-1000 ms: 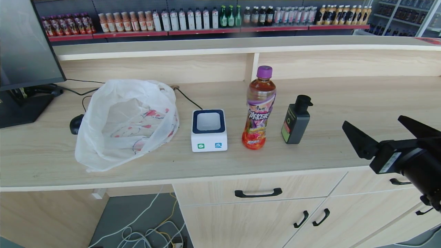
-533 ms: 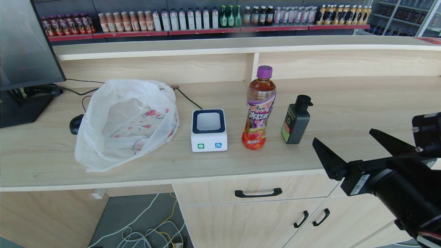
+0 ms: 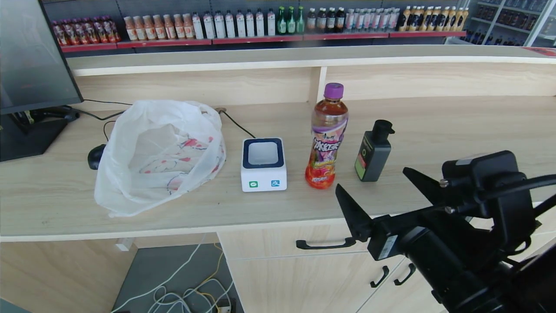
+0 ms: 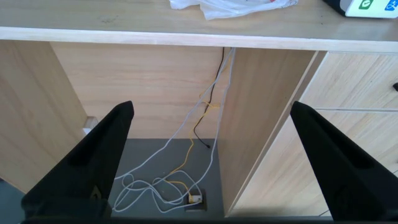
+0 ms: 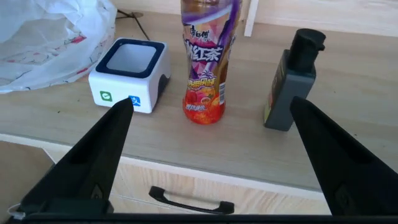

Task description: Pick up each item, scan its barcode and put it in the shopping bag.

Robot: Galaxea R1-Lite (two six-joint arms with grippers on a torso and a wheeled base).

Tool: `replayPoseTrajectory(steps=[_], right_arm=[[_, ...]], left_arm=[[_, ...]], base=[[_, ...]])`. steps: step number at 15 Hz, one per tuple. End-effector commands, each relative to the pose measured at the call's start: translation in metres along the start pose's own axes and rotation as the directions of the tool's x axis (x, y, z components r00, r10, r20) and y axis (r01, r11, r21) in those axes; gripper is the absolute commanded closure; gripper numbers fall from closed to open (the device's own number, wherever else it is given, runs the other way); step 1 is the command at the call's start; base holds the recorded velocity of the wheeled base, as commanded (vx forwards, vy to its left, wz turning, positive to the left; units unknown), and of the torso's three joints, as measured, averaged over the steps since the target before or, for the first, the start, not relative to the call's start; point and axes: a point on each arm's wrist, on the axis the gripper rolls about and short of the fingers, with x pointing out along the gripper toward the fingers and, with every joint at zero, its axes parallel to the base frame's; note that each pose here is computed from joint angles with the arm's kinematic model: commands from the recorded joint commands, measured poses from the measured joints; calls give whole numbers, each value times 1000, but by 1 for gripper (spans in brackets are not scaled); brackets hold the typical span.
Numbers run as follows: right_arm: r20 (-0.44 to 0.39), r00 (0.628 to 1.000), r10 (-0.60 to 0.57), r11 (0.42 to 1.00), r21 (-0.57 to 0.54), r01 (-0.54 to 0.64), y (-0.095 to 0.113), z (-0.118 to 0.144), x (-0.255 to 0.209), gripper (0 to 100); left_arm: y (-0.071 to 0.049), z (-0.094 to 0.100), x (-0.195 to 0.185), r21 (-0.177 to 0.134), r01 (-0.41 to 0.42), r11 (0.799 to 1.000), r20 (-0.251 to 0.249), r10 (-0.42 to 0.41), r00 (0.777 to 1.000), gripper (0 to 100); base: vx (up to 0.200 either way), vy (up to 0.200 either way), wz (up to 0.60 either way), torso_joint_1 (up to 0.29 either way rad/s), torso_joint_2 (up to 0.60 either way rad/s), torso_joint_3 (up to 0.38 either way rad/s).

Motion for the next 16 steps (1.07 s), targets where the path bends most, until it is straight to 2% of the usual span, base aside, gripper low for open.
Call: replayPoseTrajectory(steps=[1, 5, 10, 13, 16], right_arm=[[-16, 1000, -9, 1000, -14, 9, 15, -6, 13, 0], [-19, 999, -26, 1000, -16, 26, 31, -10, 28, 0], [-15, 999, -47, 999, -11, 47, 31, -10, 35, 0], [-8, 999, -51, 999, -13, 51, 42, -11, 47, 0], [7, 997, -75, 997, 8, 74, 43, -8, 58, 0]], left_arm=[[0, 0, 0, 0, 0, 1000, 0, 0, 1000, 0], [0, 0, 0, 0, 0, 1000, 0, 0, 1000, 0], [0, 0, 0, 0, 0, 1000, 0, 0, 1000, 0], [0, 0, 0, 0, 0, 1000, 0, 0, 1000, 0], [0, 0, 0, 0, -1, 1000, 0, 1, 1000, 0]], base=[[0, 0, 0, 0, 0, 0], [0, 0, 0, 0, 0, 0], [0, 0, 0, 0, 0, 0], [0, 0, 0, 0, 0, 0], [0, 0, 0, 0, 0, 0]])
